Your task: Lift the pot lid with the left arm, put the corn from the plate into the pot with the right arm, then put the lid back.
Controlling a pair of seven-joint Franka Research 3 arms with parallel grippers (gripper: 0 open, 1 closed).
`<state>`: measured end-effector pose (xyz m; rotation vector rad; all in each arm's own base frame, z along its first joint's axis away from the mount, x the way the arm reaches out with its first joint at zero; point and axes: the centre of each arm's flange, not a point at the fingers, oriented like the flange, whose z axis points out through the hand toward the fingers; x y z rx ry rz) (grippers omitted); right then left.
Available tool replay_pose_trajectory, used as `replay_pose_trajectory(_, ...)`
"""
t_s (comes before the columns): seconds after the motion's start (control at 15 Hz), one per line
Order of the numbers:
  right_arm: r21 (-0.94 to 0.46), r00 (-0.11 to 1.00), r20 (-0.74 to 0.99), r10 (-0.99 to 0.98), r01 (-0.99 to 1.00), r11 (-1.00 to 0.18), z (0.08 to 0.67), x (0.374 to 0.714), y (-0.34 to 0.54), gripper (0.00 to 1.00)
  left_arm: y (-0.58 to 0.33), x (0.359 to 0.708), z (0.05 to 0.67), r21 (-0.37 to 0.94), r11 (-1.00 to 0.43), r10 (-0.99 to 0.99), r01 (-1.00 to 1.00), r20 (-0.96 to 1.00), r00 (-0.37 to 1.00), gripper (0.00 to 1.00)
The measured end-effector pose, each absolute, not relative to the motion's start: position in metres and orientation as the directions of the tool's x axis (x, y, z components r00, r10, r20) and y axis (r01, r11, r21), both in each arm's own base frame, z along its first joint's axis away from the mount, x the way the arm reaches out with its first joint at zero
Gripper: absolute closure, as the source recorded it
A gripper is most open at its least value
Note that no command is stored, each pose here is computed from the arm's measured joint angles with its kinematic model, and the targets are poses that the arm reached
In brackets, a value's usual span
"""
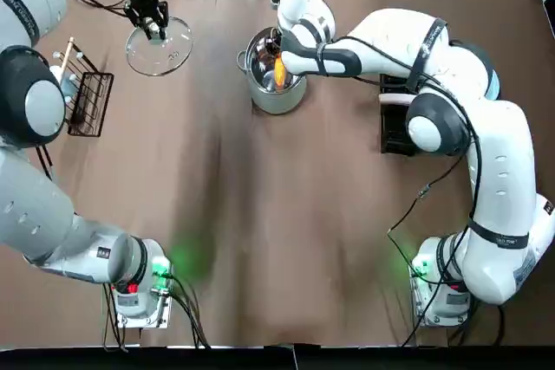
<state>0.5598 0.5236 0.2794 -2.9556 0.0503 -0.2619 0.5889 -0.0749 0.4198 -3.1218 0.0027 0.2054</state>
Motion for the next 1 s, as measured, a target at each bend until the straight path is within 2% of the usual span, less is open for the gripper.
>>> replay_pose_trajectory(0.6,-0.195,0.983,0.175,-0.047,-0.012,-0.981,0.247,0.554,0.532,0.59,-0.078,0.588,0.419,-0.012,-1.0,-0.006,-0.008,-0.132,0.991,0.5)
replay_pose_trajectory(0.73,-0.194,0.984,0.175,-0.043,-0.009,-0.981,0.246,0.552,0.534,0.43,-0.079,0.588,0.419,-0.012,-1.0,-0.009,-0.01,-0.132,0.991,0.5)
replay_pose_trajectory(0.8,-0.194,0.984,0.175,-0.04,-0.006,-0.981,0.246,0.551,0.536,0.29,-0.08,0.588,0.419,-0.012,-1.0,-0.01,-0.011,-0.132,0.991,0.5)
replay_pose_trajectory(0.87,-0.195,0.984,0.176,-0.038,-0.003,-0.981,0.247,0.55,0.537,0.2,-0.08,0.588,0.419,-0.012,-1.0,-0.01,-0.012,-0.133,0.991,0.5)
replay_pose_trajectory(1.0,-0.204,0.981,0.187,-0.045,-0.006,-0.979,0.256,0.553,0.537,0.18,-0.081,0.588,0.419,-0.012,-1.0,-0.012,-0.013,-0.133,0.991,0.5)
